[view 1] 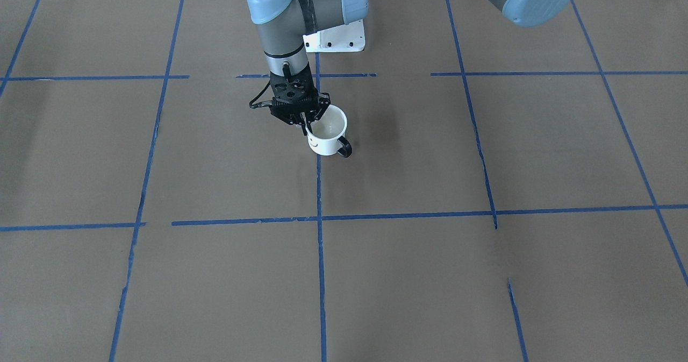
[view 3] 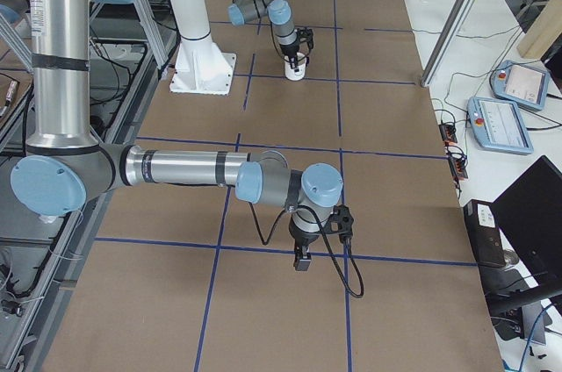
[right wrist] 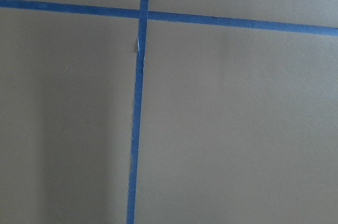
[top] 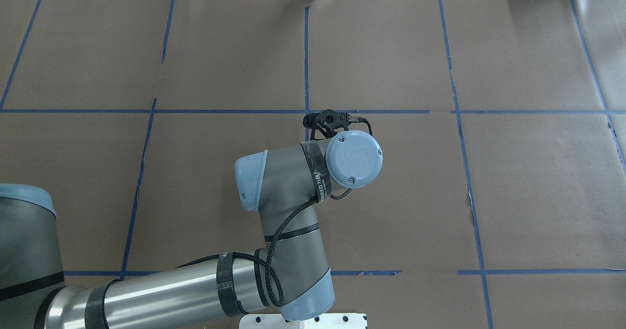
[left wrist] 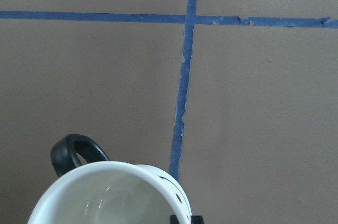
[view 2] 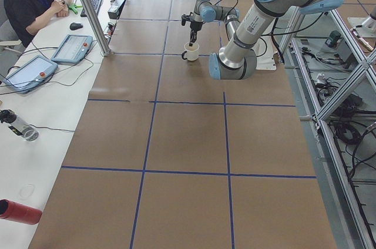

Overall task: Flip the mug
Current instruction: 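Carry the upright mug with the left gripper toward the table center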

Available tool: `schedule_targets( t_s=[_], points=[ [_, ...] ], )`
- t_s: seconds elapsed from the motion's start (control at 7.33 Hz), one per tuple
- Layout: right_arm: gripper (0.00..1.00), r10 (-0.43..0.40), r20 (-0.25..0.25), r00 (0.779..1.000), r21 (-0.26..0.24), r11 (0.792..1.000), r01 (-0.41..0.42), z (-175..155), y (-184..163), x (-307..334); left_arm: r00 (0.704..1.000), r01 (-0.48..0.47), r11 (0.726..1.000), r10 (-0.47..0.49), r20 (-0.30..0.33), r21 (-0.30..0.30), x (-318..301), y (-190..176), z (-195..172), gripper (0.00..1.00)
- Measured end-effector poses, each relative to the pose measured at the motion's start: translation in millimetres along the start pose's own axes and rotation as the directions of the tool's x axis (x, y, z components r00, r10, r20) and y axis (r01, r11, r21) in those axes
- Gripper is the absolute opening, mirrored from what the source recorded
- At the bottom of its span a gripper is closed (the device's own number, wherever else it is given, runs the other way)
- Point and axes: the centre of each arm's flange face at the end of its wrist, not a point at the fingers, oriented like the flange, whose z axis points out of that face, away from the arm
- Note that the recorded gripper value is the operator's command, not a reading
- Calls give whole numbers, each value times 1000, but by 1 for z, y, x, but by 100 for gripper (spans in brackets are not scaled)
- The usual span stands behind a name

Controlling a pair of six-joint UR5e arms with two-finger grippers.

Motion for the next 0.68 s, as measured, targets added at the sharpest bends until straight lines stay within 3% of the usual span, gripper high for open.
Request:
schedule_targets(
  t_s=[0.14,0.27,0.68],
  points=[
    [100,0,0,1000,0,1000,0,0,0,0,1000,-3,1000,3,-1,2,1,2,0,33],
    [100,0,0,1000,0,1000,0,0,0,0,1000,-5,1000,5,-1,3,2,4,0,99],
    [100,0,0,1000,0,1000,0,0,0,0,999,-3,1000,4,-35,20,-1,5,4,100]
  ],
)
